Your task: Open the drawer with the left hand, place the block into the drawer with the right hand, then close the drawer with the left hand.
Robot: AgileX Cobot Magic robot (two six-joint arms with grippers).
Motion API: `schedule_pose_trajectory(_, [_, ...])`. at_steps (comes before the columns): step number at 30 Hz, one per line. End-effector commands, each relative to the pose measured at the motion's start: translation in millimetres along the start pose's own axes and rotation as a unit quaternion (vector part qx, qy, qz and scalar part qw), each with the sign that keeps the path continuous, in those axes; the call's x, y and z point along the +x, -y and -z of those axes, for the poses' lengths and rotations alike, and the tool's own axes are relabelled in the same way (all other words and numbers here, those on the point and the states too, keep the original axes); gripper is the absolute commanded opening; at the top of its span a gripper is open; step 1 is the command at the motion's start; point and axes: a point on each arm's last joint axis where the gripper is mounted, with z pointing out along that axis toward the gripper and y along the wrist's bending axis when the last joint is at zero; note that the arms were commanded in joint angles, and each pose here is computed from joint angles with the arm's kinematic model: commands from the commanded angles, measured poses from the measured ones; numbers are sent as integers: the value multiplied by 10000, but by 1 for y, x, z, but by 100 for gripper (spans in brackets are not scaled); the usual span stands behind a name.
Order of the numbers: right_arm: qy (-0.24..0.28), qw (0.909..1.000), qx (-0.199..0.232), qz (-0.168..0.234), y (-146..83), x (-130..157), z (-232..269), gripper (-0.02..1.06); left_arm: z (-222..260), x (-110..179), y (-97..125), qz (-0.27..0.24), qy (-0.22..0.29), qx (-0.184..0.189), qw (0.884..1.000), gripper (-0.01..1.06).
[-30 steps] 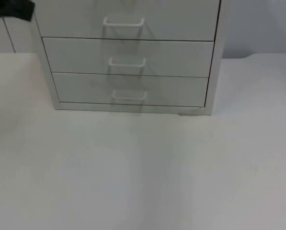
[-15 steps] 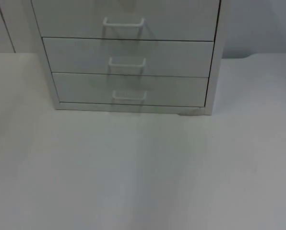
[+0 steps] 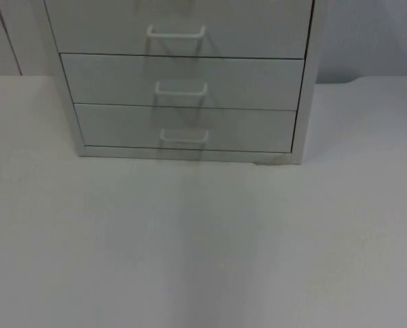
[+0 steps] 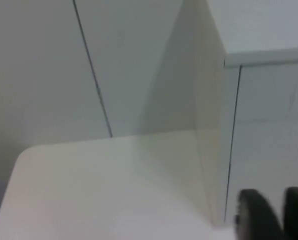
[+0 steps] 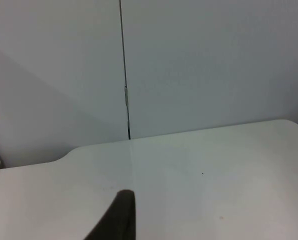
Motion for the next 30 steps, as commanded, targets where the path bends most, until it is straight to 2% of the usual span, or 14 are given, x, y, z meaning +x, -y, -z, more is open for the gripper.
schedule_pose_trajectory(1, [84,10000,15,18,1,-1,2,104,6,6,3,-476,-357,121,9982,66])
schedule_pose_trajectory(2, [84,10000,15,18,1,-1,2,104,6,6,3,-476,-357,121,9982,66])
schedule_pose_trajectory(3, [84,10000,15,18,1,-1,2,104,6,5,4,-502,-342,130,9981,92])
schedule_pose_trajectory(4, [84,10000,15,18,1,-1,2,104,6,4,4,-427,-287,152,9986,104])
schedule_pose_trajectory(7, [84,10000,15,18,1,-1,2,104,7,0,4,-35,-63,152,9999,104])
schedule_pose_trajectory(10, [84,10000,15,18,1,-1,2,104,7,-1,5,125,-14,157,9998,104])
schedule_pose_trajectory(19, [84,10000,15,18,1,-1,2,104,7,-9,5,330,434,186,9983,104])
schedule_pose_trajectory(23, [84,10000,15,18,1,-1,2,104,11,-22,5,691,994,251,9923,104])
schedule_pose_trajectory(28, [113,9999,13,18,1,-2,2,104,23,-38,2,710,884,189,9934,104])
schedule_pose_trajectory(30, [398,9991,-22,-132,0,-7,3,104,29,-44,0,587,815,87,9949,104])
